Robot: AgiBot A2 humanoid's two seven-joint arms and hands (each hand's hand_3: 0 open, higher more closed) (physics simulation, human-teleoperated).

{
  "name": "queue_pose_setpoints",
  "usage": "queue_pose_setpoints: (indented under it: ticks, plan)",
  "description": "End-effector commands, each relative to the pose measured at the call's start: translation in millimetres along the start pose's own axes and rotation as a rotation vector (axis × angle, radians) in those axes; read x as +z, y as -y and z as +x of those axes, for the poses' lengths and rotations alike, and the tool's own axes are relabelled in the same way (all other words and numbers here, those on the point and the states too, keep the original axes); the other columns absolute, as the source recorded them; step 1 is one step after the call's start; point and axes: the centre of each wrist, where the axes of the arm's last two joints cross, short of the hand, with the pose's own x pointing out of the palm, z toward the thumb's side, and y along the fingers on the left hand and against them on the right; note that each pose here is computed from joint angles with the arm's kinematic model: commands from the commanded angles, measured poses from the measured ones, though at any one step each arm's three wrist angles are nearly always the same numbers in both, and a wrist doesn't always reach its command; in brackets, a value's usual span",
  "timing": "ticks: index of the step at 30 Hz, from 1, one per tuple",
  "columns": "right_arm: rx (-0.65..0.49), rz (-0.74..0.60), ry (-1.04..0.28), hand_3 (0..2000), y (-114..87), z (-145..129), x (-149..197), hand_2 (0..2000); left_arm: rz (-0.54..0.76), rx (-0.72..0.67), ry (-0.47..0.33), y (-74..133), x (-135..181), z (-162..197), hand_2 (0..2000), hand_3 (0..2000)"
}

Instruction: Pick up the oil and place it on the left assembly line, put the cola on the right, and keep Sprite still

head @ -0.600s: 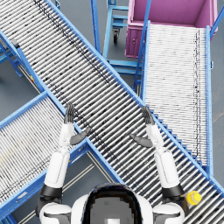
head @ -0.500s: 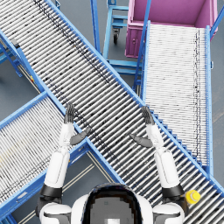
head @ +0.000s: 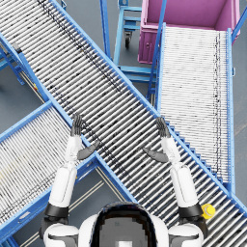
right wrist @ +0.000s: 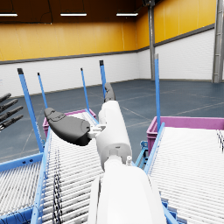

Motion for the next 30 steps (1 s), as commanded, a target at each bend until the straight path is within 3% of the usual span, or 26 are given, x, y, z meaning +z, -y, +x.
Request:
queue_pose_setpoints:
  ticks: [1, 30]
  plan:
    - [0.000, 0.000, 0.000, 0, 0.0, 0.0, 0.0, 0, 0.000, 0.000, 0.000, 0.0, 0.0, 0.0, 0, 0]
    - [0.000, 0.000, 0.000, 0, 0.0, 0.0, 0.0, 0, 0.000, 0.000, 0.000, 0.0, 0.0, 0.0, 0, 0]
